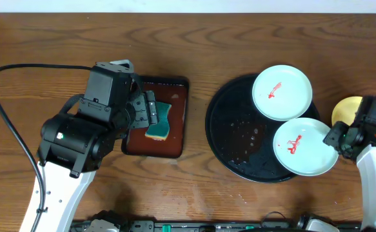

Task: Clean dirty plates on tray and stack at the side
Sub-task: 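Carry the yellow plate right and set it down beside the round tray, then move the right gripper back and grip the rim of a pale green plate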

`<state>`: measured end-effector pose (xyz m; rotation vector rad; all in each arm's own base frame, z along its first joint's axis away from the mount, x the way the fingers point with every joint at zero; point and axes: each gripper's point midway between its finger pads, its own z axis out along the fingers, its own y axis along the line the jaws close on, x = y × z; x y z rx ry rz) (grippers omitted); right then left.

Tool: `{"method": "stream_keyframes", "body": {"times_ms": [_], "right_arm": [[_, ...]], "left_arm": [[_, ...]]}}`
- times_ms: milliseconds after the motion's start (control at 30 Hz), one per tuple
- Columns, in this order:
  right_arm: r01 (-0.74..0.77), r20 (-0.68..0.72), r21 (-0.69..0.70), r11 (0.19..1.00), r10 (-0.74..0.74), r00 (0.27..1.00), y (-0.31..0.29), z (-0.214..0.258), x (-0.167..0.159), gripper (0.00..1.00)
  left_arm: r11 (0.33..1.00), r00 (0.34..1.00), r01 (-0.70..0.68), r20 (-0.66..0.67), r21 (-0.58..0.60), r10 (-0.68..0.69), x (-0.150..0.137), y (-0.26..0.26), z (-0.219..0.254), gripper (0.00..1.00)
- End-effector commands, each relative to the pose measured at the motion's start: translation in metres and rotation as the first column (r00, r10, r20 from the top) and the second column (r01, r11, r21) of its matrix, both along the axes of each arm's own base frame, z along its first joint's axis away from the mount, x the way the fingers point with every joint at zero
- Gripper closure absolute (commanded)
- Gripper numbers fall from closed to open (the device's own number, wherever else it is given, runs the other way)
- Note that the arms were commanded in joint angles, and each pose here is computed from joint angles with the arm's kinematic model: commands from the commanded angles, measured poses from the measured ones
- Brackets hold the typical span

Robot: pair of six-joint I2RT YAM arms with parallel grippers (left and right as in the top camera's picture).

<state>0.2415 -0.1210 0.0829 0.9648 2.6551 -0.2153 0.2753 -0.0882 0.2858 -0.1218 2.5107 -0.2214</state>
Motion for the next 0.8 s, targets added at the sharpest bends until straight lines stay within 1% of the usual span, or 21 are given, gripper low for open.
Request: {"method": "stream_keyframes", "body": {"times_ms": [0, 33, 133, 200, 233, 300, 433, 567, 667, 733, 767], "right_arm": [[0.043, -0.06, 0.01, 0.999, -0.042, 0.997, -0.004, -0.019, -0.011, 0.5], [0.042, -0.073, 0.021, 0.999, -0.04, 0.996, -0.003, -0.026, -0.013, 0.54], [0.038, -0.108, 0.058, 0.998, -0.032, 0.994, 0.004, -0.044, -0.019, 0.58], [0.039, -0.132, 0.07, 0.997, -0.03, 0.991, 0.007, -0.052, -0.024, 0.64], [0.04, -0.139, 0.072, 0.997, -0.03, 0.99, 0.007, -0.054, -0.026, 0.71], [0.041, -0.143, 0.07, 0.997, -0.03, 0.989, 0.007, -0.052, -0.027, 0.97], [0.04, -0.13, 0.065, 0.997, -0.031, 0.991, 0.007, -0.035, -0.026, 0.99], [0.034, -0.071, 0.049, 0.998, -0.031, 0.997, 0.007, -0.007, -0.024, 0.99], [-0.005, 0.039, 0.08, 0.997, 0.002, 0.999, 0.019, 0.016, -0.012, 0.99], [-0.079, 0.139, 0.131, 0.988, 0.06, 0.988, 0.036, 0.029, 0.002, 0.99], [-0.144, 0.187, 0.156, 0.977, 0.114, 0.976, 0.048, 0.035, 0.01, 0.99]], "left_arm": [[1.0, 1.0, -0.001, 0.014, 0.003, 0.001, 0.0, 0.002, 0.005, 0.16], [1.0, 1.0, -0.001, 0.014, 0.003, 0.001, 0.0, 0.002, 0.005, 0.16], [1.0, 1.0, -0.001, 0.014, 0.003, 0.001, 0.0, 0.002, 0.005, 0.16], [1.0, 1.0, -0.001, 0.015, 0.003, 0.001, 0.0, 0.002, 0.005, 0.16], [1.0, 1.0, -0.001, 0.015, 0.003, 0.001, 0.0, 0.002, 0.005, 0.16], [1.0, 1.0, -0.001, 0.014, 0.003, 0.001, 0.0, 0.002, 0.005, 0.16], [1.0, 1.0, -0.001, 0.014, 0.003, 0.001, 0.0, 0.002, 0.005, 0.16], [1.0, 1.0, -0.001, 0.015, 0.003, 0.001, 0.0, 0.002, 0.005, 0.16], [1.0, 1.0, -0.001, 0.015, 0.003, 0.001, 0.0, 0.002, 0.005, 0.16], [1.0, 1.0, -0.001, 0.015, 0.003, 0.001, 0.0, 0.002, 0.005, 0.16], [1.0, 1.0, -0.001, 0.015, 0.003, 0.001, 0.0, 0.002, 0.005, 0.16]]}}
